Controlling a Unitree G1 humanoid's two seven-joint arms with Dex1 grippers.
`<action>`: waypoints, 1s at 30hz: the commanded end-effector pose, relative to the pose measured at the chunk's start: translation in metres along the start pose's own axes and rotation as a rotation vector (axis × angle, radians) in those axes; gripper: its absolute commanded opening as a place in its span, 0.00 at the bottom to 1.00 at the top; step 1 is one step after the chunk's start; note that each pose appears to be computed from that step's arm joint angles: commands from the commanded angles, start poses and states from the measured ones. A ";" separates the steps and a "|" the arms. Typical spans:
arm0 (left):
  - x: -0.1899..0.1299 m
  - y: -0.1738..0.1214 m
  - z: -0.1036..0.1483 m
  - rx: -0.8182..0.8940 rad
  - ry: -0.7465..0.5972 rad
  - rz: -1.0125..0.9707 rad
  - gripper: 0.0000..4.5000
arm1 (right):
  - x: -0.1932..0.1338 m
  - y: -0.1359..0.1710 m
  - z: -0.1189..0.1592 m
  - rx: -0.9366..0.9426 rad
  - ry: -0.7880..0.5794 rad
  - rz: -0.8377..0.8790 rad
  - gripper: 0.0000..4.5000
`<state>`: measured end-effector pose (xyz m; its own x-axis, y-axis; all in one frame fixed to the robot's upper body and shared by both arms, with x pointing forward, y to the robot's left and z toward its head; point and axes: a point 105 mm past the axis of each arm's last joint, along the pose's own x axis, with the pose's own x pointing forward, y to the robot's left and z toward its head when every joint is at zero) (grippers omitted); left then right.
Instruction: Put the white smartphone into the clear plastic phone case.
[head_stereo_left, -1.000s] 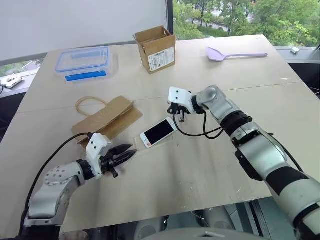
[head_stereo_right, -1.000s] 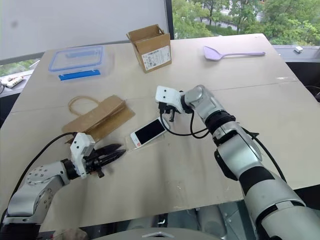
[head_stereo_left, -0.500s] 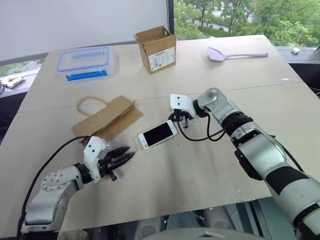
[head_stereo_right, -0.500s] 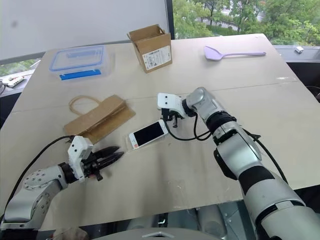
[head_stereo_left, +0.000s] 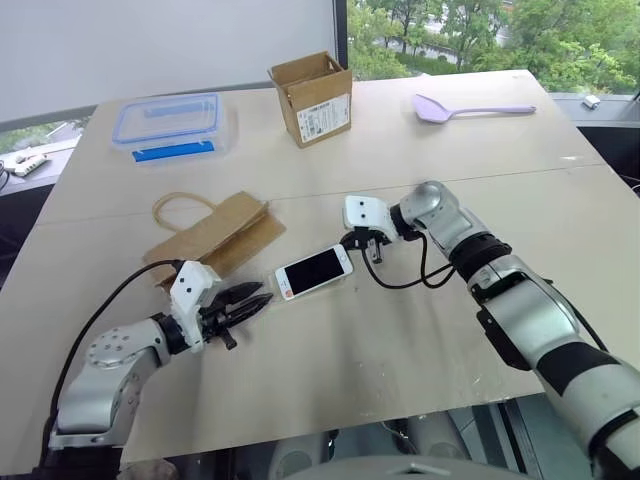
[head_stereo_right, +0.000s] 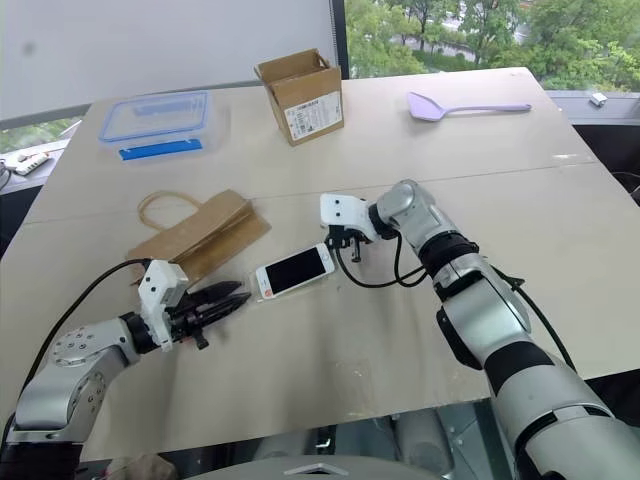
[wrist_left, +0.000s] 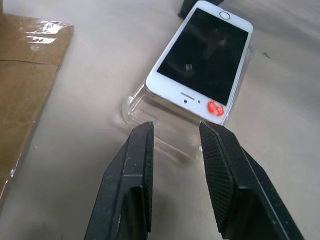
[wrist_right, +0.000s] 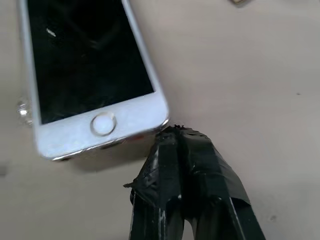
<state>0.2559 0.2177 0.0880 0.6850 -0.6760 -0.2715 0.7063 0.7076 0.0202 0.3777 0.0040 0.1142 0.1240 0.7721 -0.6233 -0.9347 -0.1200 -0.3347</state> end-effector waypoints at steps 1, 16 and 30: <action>0.001 0.000 0.004 0.022 -0.010 -0.006 0.32 | -0.008 -0.003 0.005 -0.022 -0.017 -0.010 0.00; 0.002 0.001 0.003 0.028 -0.013 -0.005 0.32 | -0.009 -0.020 0.009 -0.016 -0.038 -0.134 0.00; -0.002 -0.001 0.002 0.026 -0.009 0.006 0.32 | -0.003 -0.016 0.026 0.008 -0.133 -0.072 0.00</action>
<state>0.2551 0.2180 0.0815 0.6822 -0.6730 -0.2860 0.7051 0.7090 0.0135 0.3843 0.0125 0.1210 0.1608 0.8248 -0.5421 -0.9423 -0.0351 -0.3329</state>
